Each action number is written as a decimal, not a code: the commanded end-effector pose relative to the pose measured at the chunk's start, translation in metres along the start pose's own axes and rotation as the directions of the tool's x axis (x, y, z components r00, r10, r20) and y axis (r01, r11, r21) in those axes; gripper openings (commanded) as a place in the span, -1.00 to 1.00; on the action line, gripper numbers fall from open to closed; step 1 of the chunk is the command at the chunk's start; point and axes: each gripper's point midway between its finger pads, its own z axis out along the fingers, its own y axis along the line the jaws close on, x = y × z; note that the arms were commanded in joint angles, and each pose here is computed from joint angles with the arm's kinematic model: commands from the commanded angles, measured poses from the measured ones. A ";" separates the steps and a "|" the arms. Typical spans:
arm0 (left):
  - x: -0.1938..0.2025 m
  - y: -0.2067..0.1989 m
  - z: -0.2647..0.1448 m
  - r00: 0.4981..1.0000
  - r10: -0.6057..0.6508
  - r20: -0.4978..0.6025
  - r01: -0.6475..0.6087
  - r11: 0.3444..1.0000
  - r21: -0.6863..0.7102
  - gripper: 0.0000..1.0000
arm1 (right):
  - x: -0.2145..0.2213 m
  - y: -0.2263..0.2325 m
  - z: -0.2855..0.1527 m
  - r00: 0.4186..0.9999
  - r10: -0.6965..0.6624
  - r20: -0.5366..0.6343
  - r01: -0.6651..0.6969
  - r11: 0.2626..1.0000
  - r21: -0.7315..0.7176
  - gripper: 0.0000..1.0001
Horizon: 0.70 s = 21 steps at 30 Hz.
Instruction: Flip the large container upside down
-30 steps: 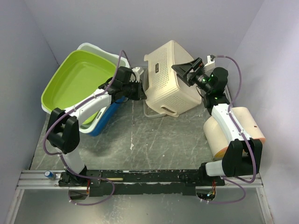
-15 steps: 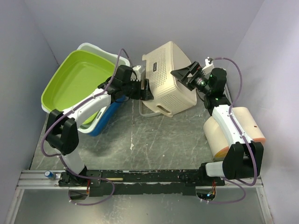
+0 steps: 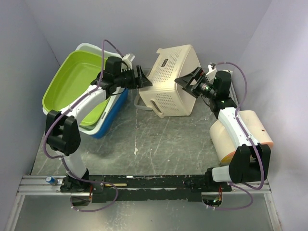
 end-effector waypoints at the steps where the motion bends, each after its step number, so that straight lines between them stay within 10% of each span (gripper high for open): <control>1: 0.007 -0.030 0.004 0.999 -0.006 -0.044 0.013 0.984 0.175 0.72 | 0.030 -0.016 0.000 0.993 0.057 -0.104 -0.053 0.998 0.041 1.00; 15: 0.043 -0.119 -0.024 0.992 -0.056 -0.116 0.112 0.822 0.559 0.10 | 0.002 -0.030 -0.018 0.997 0.058 -0.047 -0.055 0.996 0.072 1.00; 19: 0.044 -0.140 -0.022 0.990 -0.063 -0.130 0.131 0.772 0.622 -0.77 | 0.002 -0.037 -0.017 0.997 0.067 -0.045 -0.064 0.995 0.081 0.99; 21: 0.045 -0.143 -0.017 0.989 -0.069 -0.133 0.138 0.768 0.625 -0.86 | -0.001 -0.039 -0.018 0.998 0.060 -0.029 -0.056 0.993 0.101 0.99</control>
